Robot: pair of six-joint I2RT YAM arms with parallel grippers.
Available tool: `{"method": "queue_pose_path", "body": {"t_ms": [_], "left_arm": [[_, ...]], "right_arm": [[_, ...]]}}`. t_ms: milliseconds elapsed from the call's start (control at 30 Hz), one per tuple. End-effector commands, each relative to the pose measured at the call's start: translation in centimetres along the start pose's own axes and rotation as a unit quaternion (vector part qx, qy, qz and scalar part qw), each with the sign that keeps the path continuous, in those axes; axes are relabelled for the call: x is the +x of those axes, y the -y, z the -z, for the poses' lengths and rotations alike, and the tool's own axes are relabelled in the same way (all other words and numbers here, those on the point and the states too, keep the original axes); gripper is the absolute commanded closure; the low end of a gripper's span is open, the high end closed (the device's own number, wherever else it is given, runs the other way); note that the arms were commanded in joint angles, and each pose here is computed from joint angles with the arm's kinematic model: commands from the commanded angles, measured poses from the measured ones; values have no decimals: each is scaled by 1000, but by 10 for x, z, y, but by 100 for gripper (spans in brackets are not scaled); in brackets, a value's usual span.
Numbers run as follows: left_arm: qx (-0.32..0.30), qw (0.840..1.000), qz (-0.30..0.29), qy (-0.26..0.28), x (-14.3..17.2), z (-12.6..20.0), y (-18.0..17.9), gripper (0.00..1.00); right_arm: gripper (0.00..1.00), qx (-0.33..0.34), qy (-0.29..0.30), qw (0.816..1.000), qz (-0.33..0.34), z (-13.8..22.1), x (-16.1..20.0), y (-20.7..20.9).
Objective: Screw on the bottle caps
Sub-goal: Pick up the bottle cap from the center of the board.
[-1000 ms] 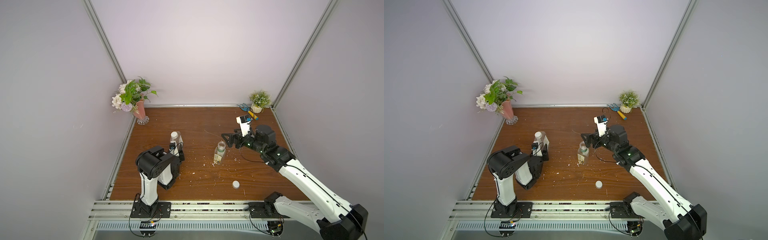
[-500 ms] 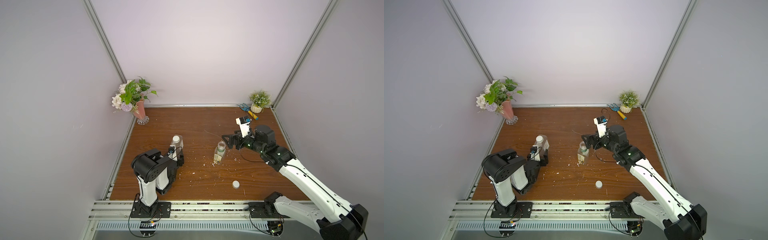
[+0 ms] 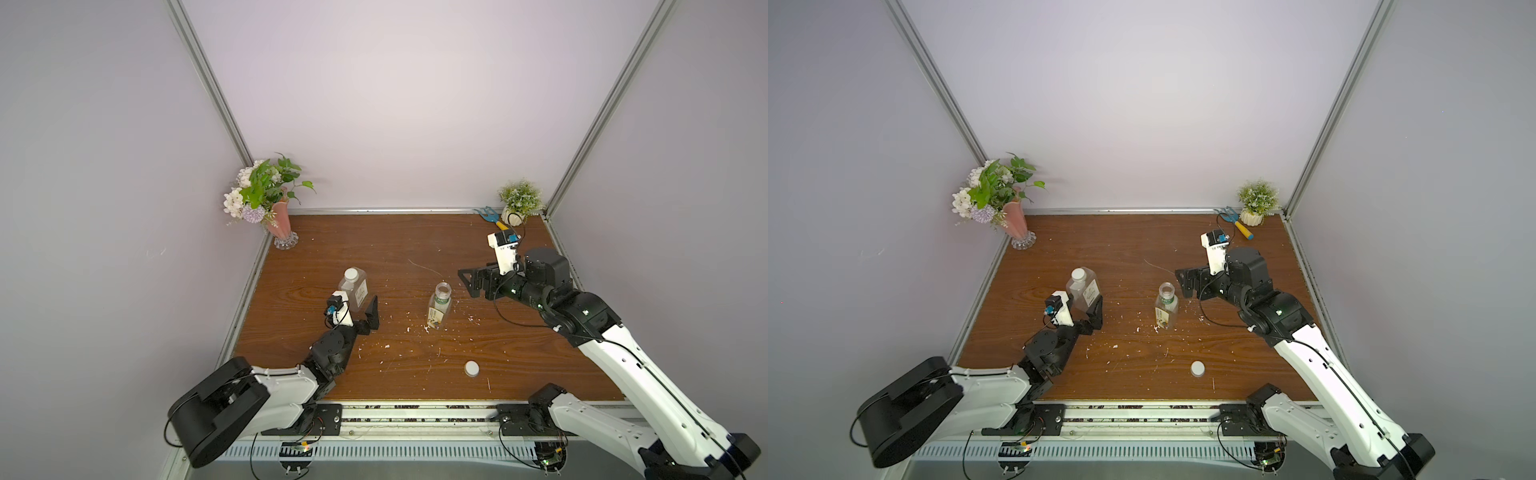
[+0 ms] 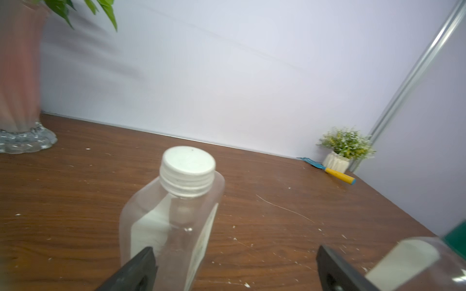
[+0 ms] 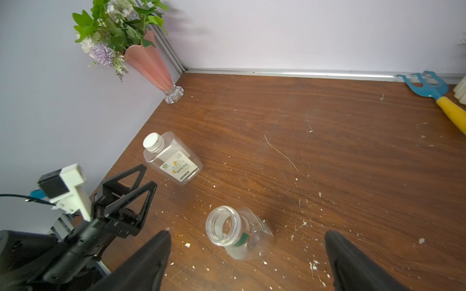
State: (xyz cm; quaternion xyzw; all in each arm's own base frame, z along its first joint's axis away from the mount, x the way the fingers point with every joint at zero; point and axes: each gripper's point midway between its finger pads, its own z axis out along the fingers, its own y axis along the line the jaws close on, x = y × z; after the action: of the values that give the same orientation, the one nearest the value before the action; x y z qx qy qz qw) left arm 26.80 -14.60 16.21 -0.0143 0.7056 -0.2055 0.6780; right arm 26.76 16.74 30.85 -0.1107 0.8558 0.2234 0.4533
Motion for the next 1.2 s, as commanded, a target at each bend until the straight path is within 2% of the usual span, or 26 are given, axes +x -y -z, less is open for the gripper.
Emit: {"method": "queue_pose_path", "body": {"t_ms": [0,100,333,600,800,1000,1167], "left_arm": [[25,996,-21,-77,27,8,15,1],[66,994,-38,-83,20,16,41,1],[164,980,-80,-81,16,21,104,1],[232,963,-101,-88,44,-6,154,1],[286,948,-114,-79,62,-20,189,1],[307,945,-101,-58,66,-23,199,1],[305,946,-97,-40,68,-23,196,1]], "right_arm": [[1,70,-51,996,-24,11,21,25],[1,105,-83,990,-36,14,41,38],[0,101,-172,977,-70,-2,111,40],[1,115,-242,962,-59,-13,189,21],[6,108,-269,954,-72,-15,235,15],[13,108,-283,949,-86,-12,269,9],[19,121,-283,947,-91,-15,284,8]]}}
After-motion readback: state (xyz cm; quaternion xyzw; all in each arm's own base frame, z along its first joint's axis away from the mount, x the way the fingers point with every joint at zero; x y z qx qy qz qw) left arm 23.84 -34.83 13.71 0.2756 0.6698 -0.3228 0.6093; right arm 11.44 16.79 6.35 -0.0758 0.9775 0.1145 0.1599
